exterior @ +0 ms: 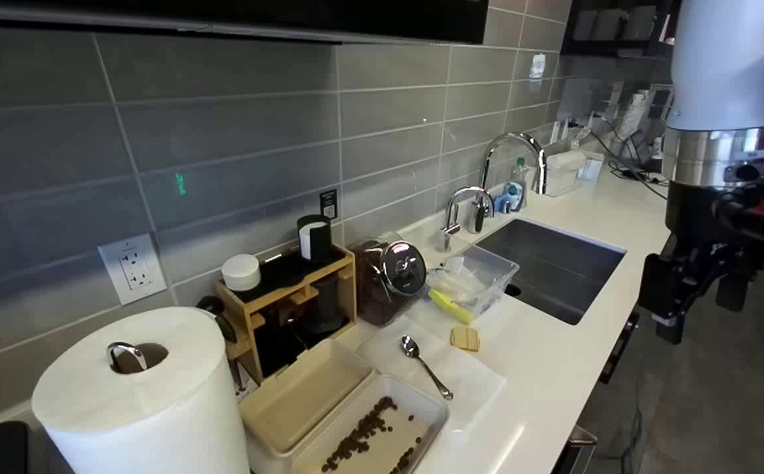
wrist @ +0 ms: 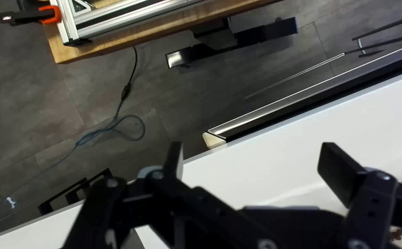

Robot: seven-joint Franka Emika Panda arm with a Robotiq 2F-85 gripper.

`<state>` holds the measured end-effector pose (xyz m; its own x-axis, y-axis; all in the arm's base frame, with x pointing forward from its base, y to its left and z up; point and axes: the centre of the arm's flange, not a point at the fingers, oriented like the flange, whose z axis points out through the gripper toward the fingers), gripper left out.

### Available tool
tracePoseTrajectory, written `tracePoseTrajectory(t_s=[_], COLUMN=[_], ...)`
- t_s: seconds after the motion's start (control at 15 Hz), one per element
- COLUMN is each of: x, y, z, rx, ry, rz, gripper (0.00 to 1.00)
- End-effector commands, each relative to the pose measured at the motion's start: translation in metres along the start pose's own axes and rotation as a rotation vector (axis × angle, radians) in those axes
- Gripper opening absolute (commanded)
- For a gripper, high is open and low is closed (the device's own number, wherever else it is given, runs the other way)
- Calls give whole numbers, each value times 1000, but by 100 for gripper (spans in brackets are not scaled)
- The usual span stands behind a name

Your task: Put the wooden plaque in the lunch pack

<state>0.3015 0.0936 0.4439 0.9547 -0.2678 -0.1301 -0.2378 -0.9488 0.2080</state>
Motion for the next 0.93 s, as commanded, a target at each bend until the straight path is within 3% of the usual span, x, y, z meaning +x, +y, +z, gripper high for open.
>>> tracePoseTrajectory(t_s=[0.0,0.6,0.87], x=[0,0,60], y=[0,0,0], z=[0,0,9], rx=[0,0,133], ry=[0,0,71], rz=[0,0,134], gripper=[100,100,100])
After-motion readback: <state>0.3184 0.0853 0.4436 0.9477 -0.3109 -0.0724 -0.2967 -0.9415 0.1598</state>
